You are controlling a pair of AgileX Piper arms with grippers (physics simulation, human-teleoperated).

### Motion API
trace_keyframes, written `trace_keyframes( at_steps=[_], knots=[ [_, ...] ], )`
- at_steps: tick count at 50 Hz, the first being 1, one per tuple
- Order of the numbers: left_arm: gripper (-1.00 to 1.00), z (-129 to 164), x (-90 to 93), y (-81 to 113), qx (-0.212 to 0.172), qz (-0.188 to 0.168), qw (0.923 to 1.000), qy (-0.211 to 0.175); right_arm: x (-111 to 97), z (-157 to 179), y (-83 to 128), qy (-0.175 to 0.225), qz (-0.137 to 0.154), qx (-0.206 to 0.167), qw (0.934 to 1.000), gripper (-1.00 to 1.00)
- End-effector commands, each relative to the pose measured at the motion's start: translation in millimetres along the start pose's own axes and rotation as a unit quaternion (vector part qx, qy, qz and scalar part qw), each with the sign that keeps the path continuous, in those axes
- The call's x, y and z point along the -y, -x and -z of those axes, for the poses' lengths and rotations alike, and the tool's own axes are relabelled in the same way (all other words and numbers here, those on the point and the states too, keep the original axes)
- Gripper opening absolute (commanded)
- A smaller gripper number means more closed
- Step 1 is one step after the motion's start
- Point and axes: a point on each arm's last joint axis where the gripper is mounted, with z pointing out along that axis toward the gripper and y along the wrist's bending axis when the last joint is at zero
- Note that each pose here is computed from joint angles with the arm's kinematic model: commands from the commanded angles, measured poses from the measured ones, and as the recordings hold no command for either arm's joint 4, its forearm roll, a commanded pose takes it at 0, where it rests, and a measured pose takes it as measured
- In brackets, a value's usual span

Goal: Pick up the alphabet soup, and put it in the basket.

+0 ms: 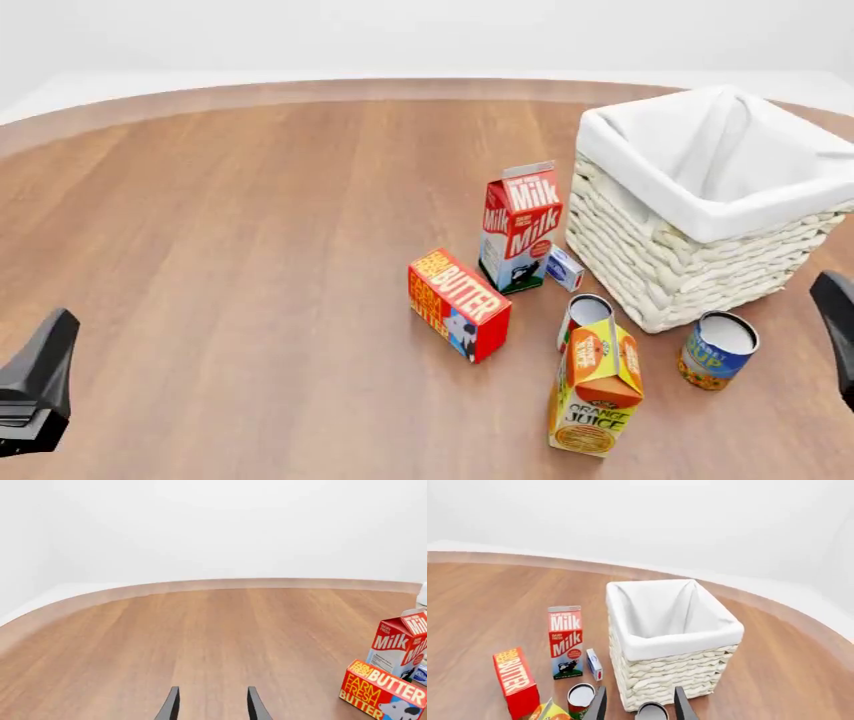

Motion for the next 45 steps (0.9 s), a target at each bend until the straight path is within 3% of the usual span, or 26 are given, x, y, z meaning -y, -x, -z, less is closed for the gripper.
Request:
trace_keyframes(
  at_steps=[1,45],
  knots=[
    [1.00,0,0.0,0.0,0.000,0.000,1.0000,0.000,0,-6,-3,-0.002,0.003,-0.033,0.9994,1.00],
    [1.00,0,0.0,0.0,0.000,0.000,1.0000,0.000,2,-34,-58,-0.041,-0.010,-0.103,0.9938,1.00]
  ],
)
